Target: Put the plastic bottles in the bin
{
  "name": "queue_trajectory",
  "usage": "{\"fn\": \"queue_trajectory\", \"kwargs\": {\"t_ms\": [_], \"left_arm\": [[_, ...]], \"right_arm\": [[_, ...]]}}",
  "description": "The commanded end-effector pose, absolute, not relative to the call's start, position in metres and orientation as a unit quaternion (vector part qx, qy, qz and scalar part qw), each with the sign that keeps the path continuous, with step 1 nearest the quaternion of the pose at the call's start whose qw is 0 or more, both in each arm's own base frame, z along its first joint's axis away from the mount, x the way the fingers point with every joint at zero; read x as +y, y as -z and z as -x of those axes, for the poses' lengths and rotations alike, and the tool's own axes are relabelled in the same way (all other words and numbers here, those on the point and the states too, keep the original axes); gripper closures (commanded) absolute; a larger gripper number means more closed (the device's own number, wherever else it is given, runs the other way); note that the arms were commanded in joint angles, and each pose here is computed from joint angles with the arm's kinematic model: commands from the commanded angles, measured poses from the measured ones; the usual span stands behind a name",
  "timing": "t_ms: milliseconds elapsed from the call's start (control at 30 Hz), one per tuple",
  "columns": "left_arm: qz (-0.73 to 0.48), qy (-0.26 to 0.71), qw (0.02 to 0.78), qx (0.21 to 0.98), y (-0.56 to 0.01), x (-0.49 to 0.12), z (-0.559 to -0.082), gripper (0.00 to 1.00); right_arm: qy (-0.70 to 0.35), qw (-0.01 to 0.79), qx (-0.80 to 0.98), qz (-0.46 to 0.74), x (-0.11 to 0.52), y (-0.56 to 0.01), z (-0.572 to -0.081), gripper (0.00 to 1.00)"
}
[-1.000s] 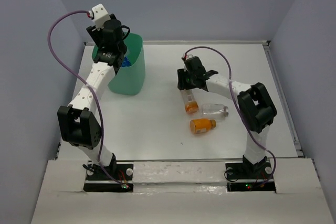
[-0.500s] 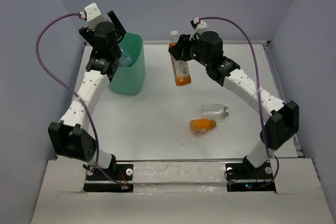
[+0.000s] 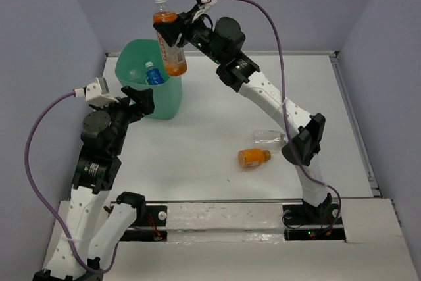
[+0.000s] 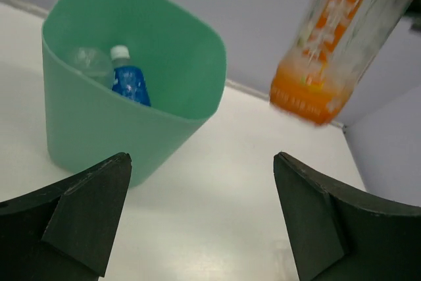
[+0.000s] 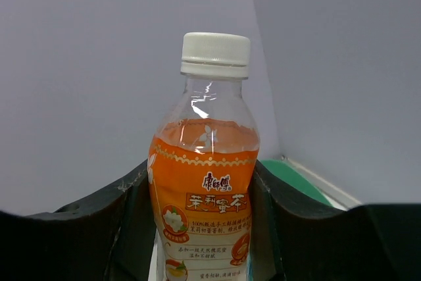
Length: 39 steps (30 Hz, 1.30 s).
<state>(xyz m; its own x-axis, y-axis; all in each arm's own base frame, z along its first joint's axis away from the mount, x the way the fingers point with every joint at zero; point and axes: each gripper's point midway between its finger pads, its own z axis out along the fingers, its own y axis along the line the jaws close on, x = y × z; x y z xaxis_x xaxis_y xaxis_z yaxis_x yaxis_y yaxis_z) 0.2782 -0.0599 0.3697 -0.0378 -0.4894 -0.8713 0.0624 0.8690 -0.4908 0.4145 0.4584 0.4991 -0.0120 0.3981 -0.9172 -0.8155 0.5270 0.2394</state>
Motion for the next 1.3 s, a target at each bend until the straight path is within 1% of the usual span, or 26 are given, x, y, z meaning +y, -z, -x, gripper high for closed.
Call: {"fn": "queue_trajectory", "kwargs": {"t_ms": [0, 33, 67, 133, 200, 233, 367, 500, 533, 567, 667, 700, 733, 833, 867, 900, 933, 967, 1000, 1033, 1067, 1100, 1133, 1167, 1200, 1267], "left_arm": [[0.14, 0.227, 0.607, 0.749, -0.303, -0.075, -0.256, 0.01], [0.141, 0.228, 0.603, 0.752, -0.299, -0.075, -0.253, 0.01], [0.14, 0.231, 0.599, 0.754, -0.296, -0.076, -0.25, 0.01], [0.126, 0.237, 0.581, 0.768, -0.284, -0.086, -0.246, 0.01], [0.112, 0.247, 0.569, 0.776, -0.277, -0.094, -0.242, 0.01], [0.1, 0.252, 0.557, 0.785, -0.268, -0.102, -0.239, 0.01], [0.059, 0.288, 0.513, 0.806, -0.245, -0.126, -0.228, 0.01], [0.041, 0.313, 0.485, 0.816, -0.226, -0.14, -0.221, 0.02], [0.04, 0.311, 0.486, 0.816, -0.226, -0.14, -0.221, 0.02], [0.04, 0.31, 0.49, 0.813, -0.228, -0.138, -0.22, 0.02], [0.045, 0.299, 0.504, 0.809, -0.238, -0.132, -0.22, 0.02], [0.043, 0.294, 0.513, 0.805, -0.245, -0.128, -0.218, 0.02], [0.044, 0.288, 0.518, 0.804, -0.248, -0.126, -0.219, 0.01], [0.03, 0.274, 0.521, 0.808, -0.256, -0.124, -0.221, 0.01], [0.026, 0.275, 0.525, 0.805, -0.261, -0.124, -0.221, 0.01], [0.021, 0.278, 0.526, 0.803, -0.266, -0.127, -0.223, 0.01], [0.009, 0.282, 0.52, 0.806, -0.265, -0.131, -0.224, 0.01], [0.005, 0.287, 0.522, 0.803, -0.268, -0.133, -0.223, 0.01], [-0.001, 0.291, 0.514, 0.807, -0.266, -0.137, -0.225, 0.01], [-0.017, 0.308, 0.509, 0.803, -0.27, -0.146, -0.224, 0.01], [-0.027, 0.314, 0.503, 0.805, -0.268, -0.151, -0.224, 0.01], [-0.038, 0.318, 0.489, 0.812, -0.262, -0.159, -0.226, 0.01], [-0.051, 0.326, 0.486, 0.809, -0.266, -0.168, -0.227, 0.01], [-0.078, 0.338, 0.473, 0.81, -0.265, -0.185, -0.219, 0.02], [-0.086, 0.329, 0.467, 0.816, -0.263, -0.195, -0.224, 0.01], [-0.112, 0.323, 0.46, 0.819, -0.261, -0.216, -0.22, 0.01]], "right_arm": [[-0.442, 0.756, 0.452, 0.168, 0.462, -0.55, -0.421, 0.69], [-0.44, 0.763, 0.443, 0.165, 0.464, -0.55, -0.425, 0.69], [-0.434, 0.77, 0.439, 0.163, 0.473, -0.537, -0.436, 0.69], [-0.432, 0.785, 0.416, 0.155, 0.474, -0.542, -0.441, 0.69], [-0.431, 0.793, 0.402, 0.156, 0.484, -0.525, -0.45, 0.71], [-0.433, 0.798, 0.39, 0.152, 0.483, -0.531, -0.449, 0.72], [-0.424, 0.807, 0.385, 0.143, 0.492, -0.507, -0.464, 0.74], [-0.441, 0.789, 0.4, 0.153, 0.508, -0.478, -0.47, 0.73], [-0.442, 0.785, 0.406, 0.155, 0.511, -0.471, -0.472, 0.71], [-0.443, 0.778, 0.415, 0.161, 0.518, -0.461, -0.471, 0.62], [-0.442, 0.771, 0.422, 0.179, 0.521, -0.459, -0.467, 0.31], [-0.442, 0.762, 0.434, 0.189, 0.528, -0.45, -0.462, 0.17], [-0.441, 0.76, 0.434, 0.197, 0.531, -0.451, -0.455, 0.13], [-0.447, 0.753, 0.431, 0.216, 0.52, -0.487, -0.43, 0.1], [-0.449, 0.746, 0.44, 0.221, 0.524, -0.477, -0.431, 0.1], [-0.454, 0.749, 0.429, 0.219, 0.509, -0.506, -0.416, 0.1], [-0.456, 0.746, 0.434, 0.216, 0.495, -0.516, -0.403, 0.1], [-0.451, 0.73, 0.463, 0.222, 0.503, -0.483, -0.412, 0.11], [-0.454, 0.742, 0.446, 0.213, 0.477, -0.52, -0.39, 0.12], [-0.449, 0.739, 0.459, 0.202, 0.466, -0.518, -0.386, 0.13], [-0.435, 0.712, 0.512, 0.205, 0.464, -0.469, -0.388, 0.16], [-0.426, 0.704, 0.532, 0.199, 0.451, -0.458, -0.382, 0.23], [-0.428, 0.715, 0.521, 0.184, 0.419, -0.485, -0.358, 0.27], [-0.398, 0.679, 0.59, 0.181, 0.405, -0.419, -0.363, 0.32], [-0.394, 0.687, 0.595, 0.137, 0.37, -0.436, -0.347, 0.49], [-0.375, 0.664, 0.638, 0.106, 0.335, -0.399, -0.338, 0.7]]}}
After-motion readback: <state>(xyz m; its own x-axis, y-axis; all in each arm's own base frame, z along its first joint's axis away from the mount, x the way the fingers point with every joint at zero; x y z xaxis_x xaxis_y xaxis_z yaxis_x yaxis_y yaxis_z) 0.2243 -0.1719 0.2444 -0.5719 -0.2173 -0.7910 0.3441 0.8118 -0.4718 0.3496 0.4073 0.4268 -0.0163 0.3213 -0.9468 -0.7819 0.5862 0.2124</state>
